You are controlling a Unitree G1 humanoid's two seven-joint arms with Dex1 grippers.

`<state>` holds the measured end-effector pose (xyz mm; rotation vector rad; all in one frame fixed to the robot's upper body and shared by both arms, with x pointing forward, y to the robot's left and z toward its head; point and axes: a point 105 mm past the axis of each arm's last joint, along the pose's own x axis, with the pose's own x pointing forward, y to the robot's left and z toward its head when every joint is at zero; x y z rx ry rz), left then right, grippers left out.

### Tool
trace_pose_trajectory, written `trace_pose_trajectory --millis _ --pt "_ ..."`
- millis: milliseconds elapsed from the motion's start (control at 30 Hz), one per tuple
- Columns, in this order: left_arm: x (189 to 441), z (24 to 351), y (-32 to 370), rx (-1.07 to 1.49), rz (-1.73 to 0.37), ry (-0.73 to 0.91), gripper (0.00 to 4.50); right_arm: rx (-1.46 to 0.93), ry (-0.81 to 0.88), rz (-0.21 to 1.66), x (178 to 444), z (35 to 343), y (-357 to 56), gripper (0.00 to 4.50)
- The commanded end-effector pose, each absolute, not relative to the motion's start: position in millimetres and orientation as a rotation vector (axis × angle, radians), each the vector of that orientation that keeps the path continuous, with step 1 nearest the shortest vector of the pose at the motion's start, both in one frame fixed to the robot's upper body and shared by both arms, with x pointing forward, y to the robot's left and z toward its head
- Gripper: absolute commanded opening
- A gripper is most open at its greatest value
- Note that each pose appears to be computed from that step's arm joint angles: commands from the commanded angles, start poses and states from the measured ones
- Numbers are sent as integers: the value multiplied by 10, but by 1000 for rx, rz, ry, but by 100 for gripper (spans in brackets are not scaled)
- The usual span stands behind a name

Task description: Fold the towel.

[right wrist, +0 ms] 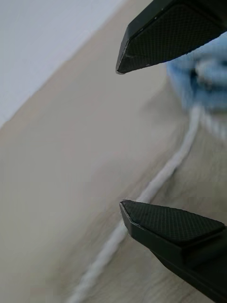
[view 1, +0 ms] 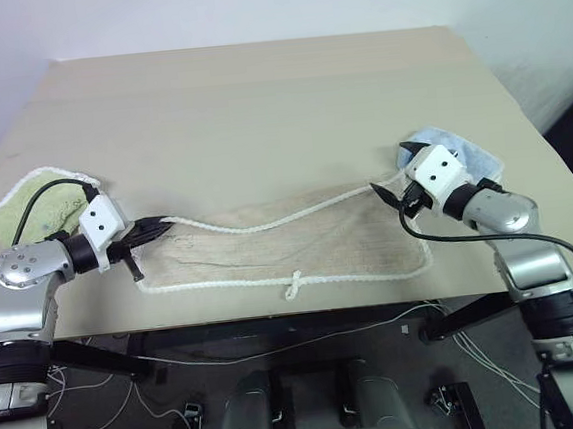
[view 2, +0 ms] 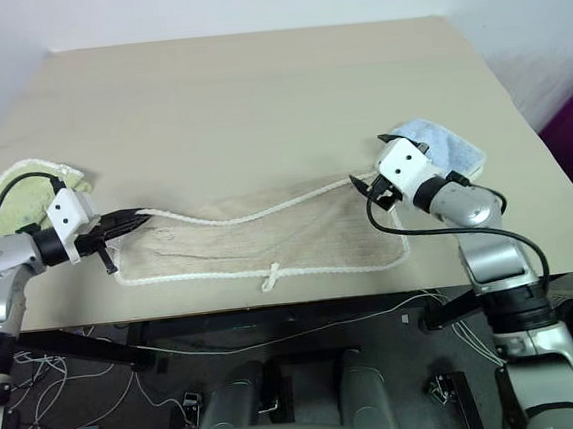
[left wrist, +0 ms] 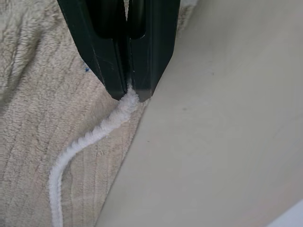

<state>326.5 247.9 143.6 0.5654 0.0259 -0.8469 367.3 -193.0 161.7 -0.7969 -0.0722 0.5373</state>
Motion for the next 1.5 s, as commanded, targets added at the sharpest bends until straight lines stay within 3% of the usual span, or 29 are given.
trace_pose_trajectory --millis 33,333,633,767,1100,1333,1500 --pt "3260 1547 2467 584 -826 -15 3 -944 -88 558 3745 1620 -1967 450" --pt "3200 1463 2485 590 -818 9 3 -1276 -51 537 4031 1501 -2157 450" --pt "3110 1378 2490 591 -806 28 3 -1398 -61 539 4172 1446 -2156 450" --pt "3090 1369 2493 588 -799 31 0 -1400 -64 562 4165 1413 -2123 354" --pt "3095 1338 2479 576 -792 35 0 -1402 -58 575 4127 1399 -2129 11" --pt "3162 1400 2547 550 -734 13 0 -1405 -74 546 4114 1451 -2147 4" --pt "3463 1772 2672 465 -549 -100 0 -1312 -170 433 4226 1859 -2106 4"
